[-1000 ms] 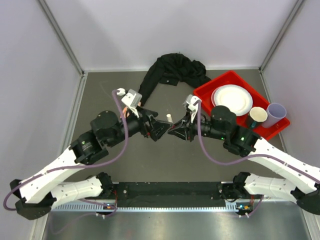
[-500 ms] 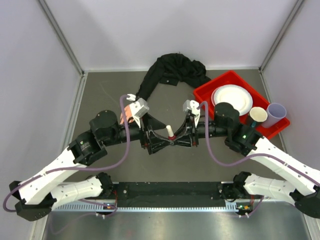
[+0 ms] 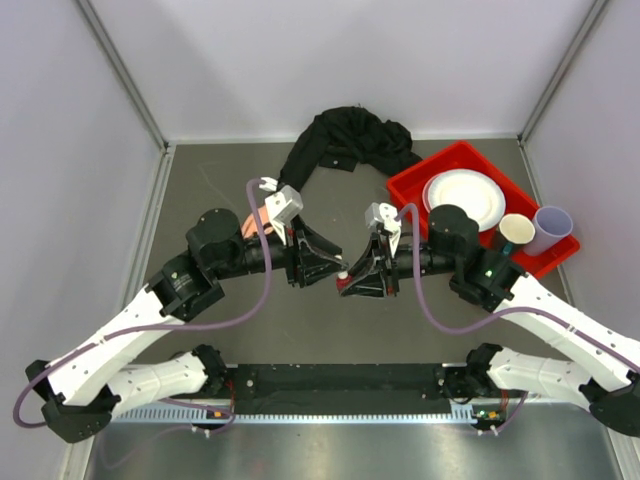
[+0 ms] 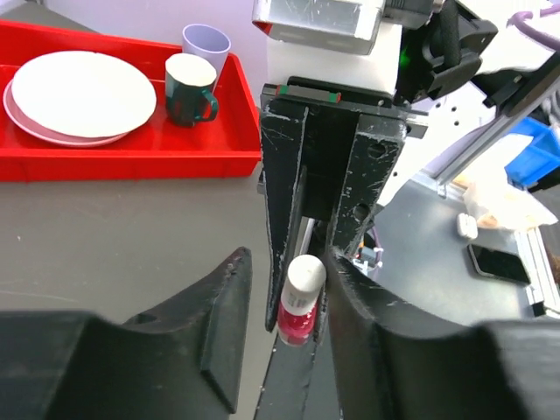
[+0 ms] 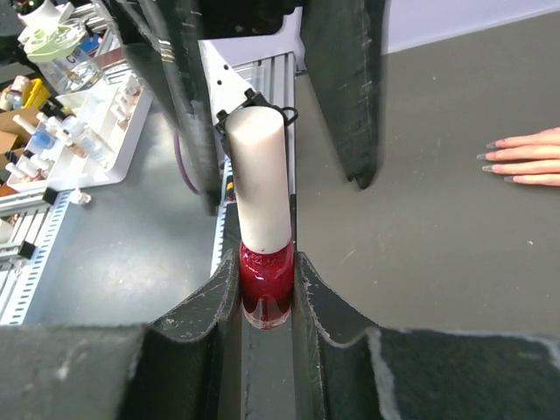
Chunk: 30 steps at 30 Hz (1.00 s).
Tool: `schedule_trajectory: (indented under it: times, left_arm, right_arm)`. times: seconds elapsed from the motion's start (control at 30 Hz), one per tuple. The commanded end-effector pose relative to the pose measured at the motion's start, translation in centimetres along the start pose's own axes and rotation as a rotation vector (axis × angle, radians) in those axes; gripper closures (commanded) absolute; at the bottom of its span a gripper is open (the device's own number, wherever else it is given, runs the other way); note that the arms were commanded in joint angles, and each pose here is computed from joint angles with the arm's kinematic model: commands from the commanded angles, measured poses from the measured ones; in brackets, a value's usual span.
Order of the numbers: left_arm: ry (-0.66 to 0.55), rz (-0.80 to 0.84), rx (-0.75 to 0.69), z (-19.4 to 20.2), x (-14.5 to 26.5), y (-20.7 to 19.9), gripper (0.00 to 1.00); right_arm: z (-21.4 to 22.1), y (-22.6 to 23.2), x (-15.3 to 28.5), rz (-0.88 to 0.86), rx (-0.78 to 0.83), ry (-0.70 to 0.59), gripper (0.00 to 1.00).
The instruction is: Paint the nails
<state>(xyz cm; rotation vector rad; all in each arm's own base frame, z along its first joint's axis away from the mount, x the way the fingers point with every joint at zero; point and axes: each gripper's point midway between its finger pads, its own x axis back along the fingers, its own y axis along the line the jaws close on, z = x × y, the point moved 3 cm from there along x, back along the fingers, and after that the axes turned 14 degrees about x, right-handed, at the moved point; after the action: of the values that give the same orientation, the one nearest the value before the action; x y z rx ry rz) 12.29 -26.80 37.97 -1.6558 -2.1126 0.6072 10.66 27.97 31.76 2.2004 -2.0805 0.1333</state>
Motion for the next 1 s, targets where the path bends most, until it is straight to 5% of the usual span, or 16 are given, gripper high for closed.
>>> schedule_trajectory:
  times: [0.0, 0.23, 0.53, 0.63, 0.97]
  left_arm:
    - [-0.018, 0.045, -0.015, -1.1, -0.8, -0.5, 0.63]
    - [-0.016, 0.004, -0.037, -1.4, -1.0, 0.2, 1.0]
    - [-0.233, -0.31, 0.007, -4.1, -0.6, 4.8, 1.0]
    - [-0.244, -0.437, 0.052, -4.2, -0.6, 6.7, 1.0]
    - [-0.2, -0.34, 0.05, -4.4, -0.5, 4.6, 1.0]
  right_arm:
    - [-2.1, -0.9, 0.5, 0.061, 0.059, -0.043, 1.0]
    - [-1.6, -4.8, 0.9, 0.341, -0.007, -0.024, 1.0]
    - [-1.0, -9.1, 1.5, 0.779, -0.163, 0.021, 1.0]
    - [-1.1, -9.0, 0.5, 0.792, -0.16, 0.027, 1.0]
    - [-1.0, -7.8, -0.7, 0.645, -0.028, 0.026, 1.0]
